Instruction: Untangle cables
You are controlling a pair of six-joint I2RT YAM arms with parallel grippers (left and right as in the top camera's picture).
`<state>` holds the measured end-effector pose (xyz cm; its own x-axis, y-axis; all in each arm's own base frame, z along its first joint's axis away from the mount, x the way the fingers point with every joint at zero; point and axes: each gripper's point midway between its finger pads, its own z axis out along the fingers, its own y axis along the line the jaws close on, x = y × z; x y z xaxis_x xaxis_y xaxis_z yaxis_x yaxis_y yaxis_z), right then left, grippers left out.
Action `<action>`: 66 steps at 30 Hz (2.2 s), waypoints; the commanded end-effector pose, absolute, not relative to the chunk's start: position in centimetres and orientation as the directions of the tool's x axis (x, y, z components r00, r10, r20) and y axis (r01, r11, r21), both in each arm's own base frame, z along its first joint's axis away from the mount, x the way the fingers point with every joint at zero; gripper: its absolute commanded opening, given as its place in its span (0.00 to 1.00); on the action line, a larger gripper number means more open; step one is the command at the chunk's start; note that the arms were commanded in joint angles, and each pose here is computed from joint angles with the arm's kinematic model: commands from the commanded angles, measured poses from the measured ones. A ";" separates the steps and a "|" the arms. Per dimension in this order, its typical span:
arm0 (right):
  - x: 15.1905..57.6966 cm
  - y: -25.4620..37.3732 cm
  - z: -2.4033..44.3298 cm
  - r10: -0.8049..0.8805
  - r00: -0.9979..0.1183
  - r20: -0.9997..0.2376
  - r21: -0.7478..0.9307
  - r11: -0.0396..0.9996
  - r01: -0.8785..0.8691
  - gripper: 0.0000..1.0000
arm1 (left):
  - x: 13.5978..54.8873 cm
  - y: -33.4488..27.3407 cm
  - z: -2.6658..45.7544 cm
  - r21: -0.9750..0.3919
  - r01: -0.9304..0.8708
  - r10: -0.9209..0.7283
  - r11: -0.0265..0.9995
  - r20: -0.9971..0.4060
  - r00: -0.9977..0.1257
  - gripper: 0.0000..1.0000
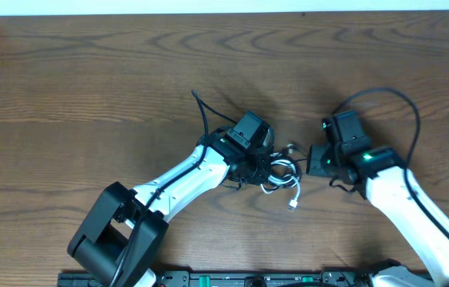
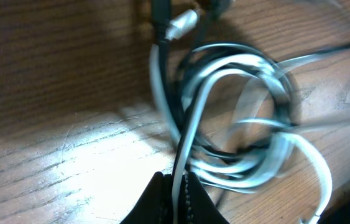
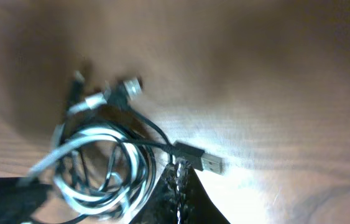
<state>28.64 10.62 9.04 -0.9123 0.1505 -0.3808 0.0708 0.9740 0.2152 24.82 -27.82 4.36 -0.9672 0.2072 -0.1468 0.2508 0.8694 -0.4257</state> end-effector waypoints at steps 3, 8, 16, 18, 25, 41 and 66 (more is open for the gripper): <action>29.1 10.5 11.3 0.127 -0.884 -0.449 0.223 0.975 0.026 0.08 | 25.3 -27.6 4.8 -0.416 0.266 0.212 0.869 -0.172 -0.962 0.08; 28.8 10.7 11.0 0.122 -0.893 -0.433 0.230 0.973 0.021 0.15 | 25.3 -27.6 4.8 -0.416 0.270 0.215 0.869 -0.174 -0.961 0.07; 28.2 10.8 10.7 0.099 -0.907 -0.410 0.229 0.973 0.003 0.16 | 26.6 -25.5 3.8 -0.287 0.265 0.205 0.921 -0.223 -0.953 0.57; 28.1 10.8 10.6 0.099 -0.908 -0.407 0.228 0.974 0.004 0.16 | 26.9 -25.3 3.7 -0.270 0.263 0.200 0.926 -0.239 -0.950 0.57; 28.1 10.8 10.6 0.099 -0.908 -0.406 0.228 0.974 0.004 0.15 | 27.2 -25.7 2.3 -0.273 0.255 0.196 0.927 -0.226 -0.954 0.57; 27.9 10.9 10.5 0.096 -0.912 -0.398 0.230 0.973 0.002 0.15 | 26.7 -27.8 0.4 -0.354 0.263 0.209 0.897 -0.184 -0.960 0.08; 25.8 15.9 11.8 -0.145 -0.904 -0.403 0.412 0.853 -0.320 0.38 | 25.6 -29.8 16.6 -0.552 0.445 0.202 0.706 -0.445 -0.872 0.07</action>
<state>25.97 15.44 11.45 -0.9102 -0.1246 -0.3951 -0.2883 0.8753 0.3882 25.59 -29.17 15.10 -0.8858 0.1992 -0.4191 0.4161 0.7407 -0.5275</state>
